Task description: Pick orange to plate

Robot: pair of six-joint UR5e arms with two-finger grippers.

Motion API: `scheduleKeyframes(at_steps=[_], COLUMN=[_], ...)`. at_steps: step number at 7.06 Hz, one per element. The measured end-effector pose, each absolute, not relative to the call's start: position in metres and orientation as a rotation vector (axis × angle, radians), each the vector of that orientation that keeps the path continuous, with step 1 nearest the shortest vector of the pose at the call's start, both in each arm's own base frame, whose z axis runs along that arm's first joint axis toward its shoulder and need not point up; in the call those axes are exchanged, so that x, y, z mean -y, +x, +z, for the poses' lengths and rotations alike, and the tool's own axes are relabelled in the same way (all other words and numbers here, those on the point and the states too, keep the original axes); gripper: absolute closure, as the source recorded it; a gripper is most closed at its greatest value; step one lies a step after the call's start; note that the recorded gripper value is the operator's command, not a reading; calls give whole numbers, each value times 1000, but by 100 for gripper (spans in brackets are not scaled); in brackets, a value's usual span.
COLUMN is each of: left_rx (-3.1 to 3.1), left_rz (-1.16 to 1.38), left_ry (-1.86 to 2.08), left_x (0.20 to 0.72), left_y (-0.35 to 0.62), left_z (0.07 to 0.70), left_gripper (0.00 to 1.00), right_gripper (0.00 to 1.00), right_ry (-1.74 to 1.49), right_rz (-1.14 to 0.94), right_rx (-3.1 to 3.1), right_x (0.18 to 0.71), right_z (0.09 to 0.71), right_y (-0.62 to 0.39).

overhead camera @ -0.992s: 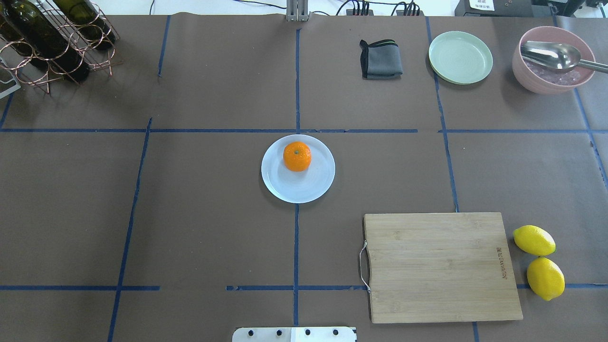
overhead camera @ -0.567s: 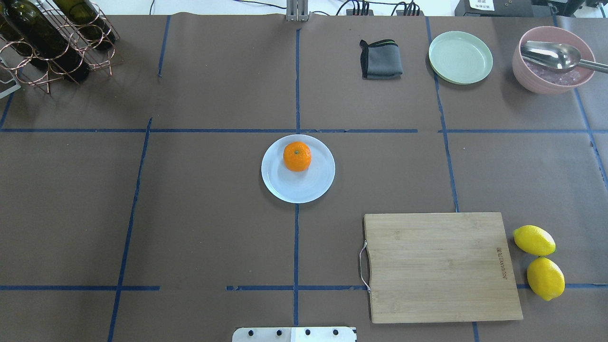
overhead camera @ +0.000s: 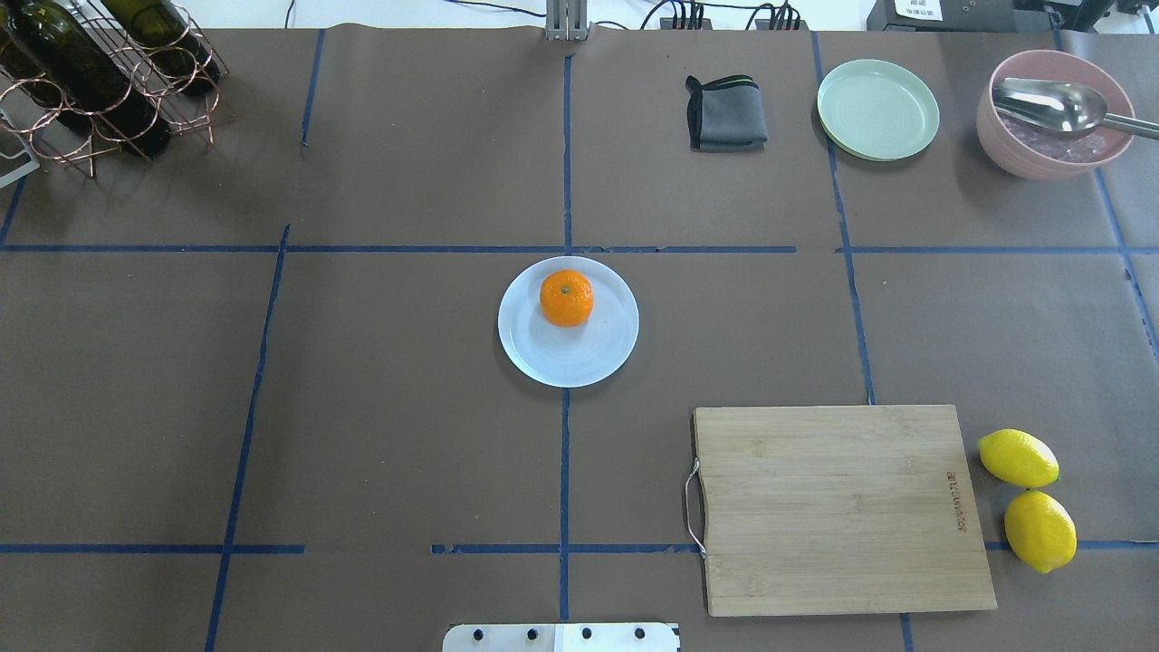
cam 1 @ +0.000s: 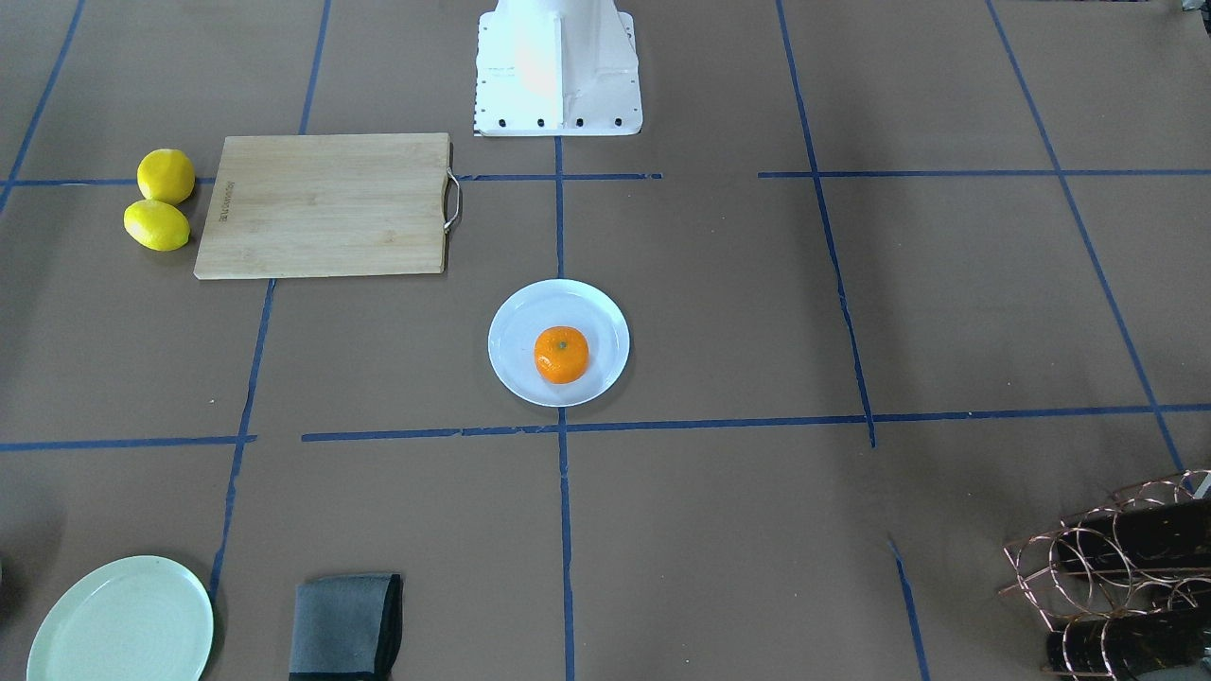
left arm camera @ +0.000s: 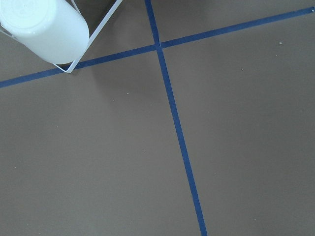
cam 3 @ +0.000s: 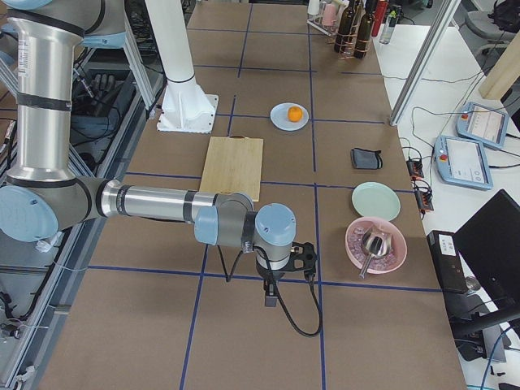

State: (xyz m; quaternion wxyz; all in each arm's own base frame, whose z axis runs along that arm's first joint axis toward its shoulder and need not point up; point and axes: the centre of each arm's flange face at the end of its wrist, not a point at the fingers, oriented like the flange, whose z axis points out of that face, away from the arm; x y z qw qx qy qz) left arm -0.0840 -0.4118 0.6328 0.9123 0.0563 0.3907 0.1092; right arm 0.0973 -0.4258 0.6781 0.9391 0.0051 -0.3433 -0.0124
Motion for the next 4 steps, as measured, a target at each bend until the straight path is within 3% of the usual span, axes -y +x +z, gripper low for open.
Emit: scheduleKeyframes(at_steps=[4], left_rx=[-805], left_rz=[226], left_ry=[119], left_x=[411], left_y=[-84], left_z=[631], left_gripper=[0], right_gripper=[0], right_ry=[13], right_rz=[-27], right_rx=[700], right_x=[426], right_z=[678], right_y=[97])
